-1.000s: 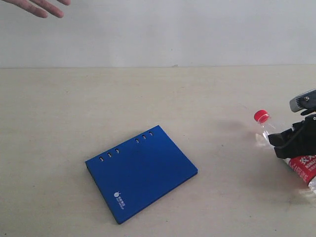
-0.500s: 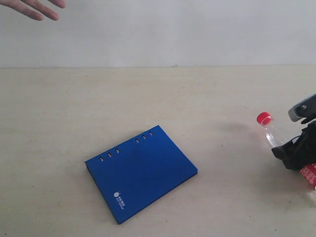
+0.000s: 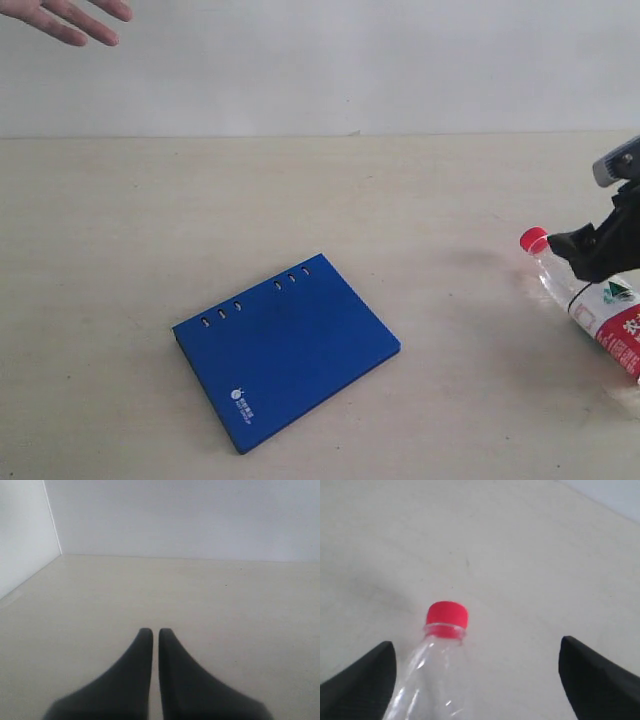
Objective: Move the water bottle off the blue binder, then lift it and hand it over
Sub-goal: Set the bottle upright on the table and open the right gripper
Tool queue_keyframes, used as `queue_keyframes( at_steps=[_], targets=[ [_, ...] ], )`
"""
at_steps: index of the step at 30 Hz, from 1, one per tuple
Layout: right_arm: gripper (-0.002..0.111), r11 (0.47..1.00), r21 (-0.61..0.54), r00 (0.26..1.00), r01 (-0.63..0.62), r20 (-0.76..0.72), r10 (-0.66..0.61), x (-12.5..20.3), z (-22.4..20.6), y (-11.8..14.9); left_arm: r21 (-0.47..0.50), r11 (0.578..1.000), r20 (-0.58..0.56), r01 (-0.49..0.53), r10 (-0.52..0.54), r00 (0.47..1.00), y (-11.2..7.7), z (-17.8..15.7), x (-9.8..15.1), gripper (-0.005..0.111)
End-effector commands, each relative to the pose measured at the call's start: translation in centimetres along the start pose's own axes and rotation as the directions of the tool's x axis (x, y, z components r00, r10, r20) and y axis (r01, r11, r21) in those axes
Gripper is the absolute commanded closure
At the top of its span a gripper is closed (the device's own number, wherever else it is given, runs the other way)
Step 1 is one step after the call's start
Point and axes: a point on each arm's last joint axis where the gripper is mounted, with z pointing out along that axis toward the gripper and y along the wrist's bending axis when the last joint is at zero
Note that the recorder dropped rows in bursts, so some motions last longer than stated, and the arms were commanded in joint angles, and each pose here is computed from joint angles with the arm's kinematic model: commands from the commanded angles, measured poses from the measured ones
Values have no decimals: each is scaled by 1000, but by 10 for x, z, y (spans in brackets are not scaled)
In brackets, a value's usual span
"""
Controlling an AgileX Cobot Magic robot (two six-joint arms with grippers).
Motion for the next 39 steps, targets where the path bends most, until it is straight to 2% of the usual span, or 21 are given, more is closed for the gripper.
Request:
queue_keyframes(
  at_steps=[1,7,14,20,28,30,35,39],
  targets=[
    [29,994,46,995,-98,-22,99,-11,19,-23,6,1000,7,-7,7,1000,0,0,0,102],
    [29,995,-29,994,-101,-32,100,-24,34,-32,6,1000,7,-7,7,1000,0,0,0,102],
    [29,975,-130,984,-179,-10,179,-33,42,-31,6,1000,7,-7,7,1000,0,0,0,102],
    [29,969,-175,984,-171,-85,158,-24,59,-21,6,1000,7,-7,7,1000,0,0,0,102],
    [29,970,-166,976,-179,-153,154,-14,71,-12,6,1000,7,-7,7,1000,0,0,0,102],
    [32,974,-145,975,-172,-167,147,-13,71,-13,6,1000,7,-7,7,1000,0,0,0,102],
    [54,975,-162,971,-149,-210,114,-9,70,-12,6,1000,7,-7,7,1000,0,0,0,102],
    [56,965,-169,964,-199,-212,161,-9,70,-10,6,1000,7,-7,7,1000,0,0,0,102]
  ],
)
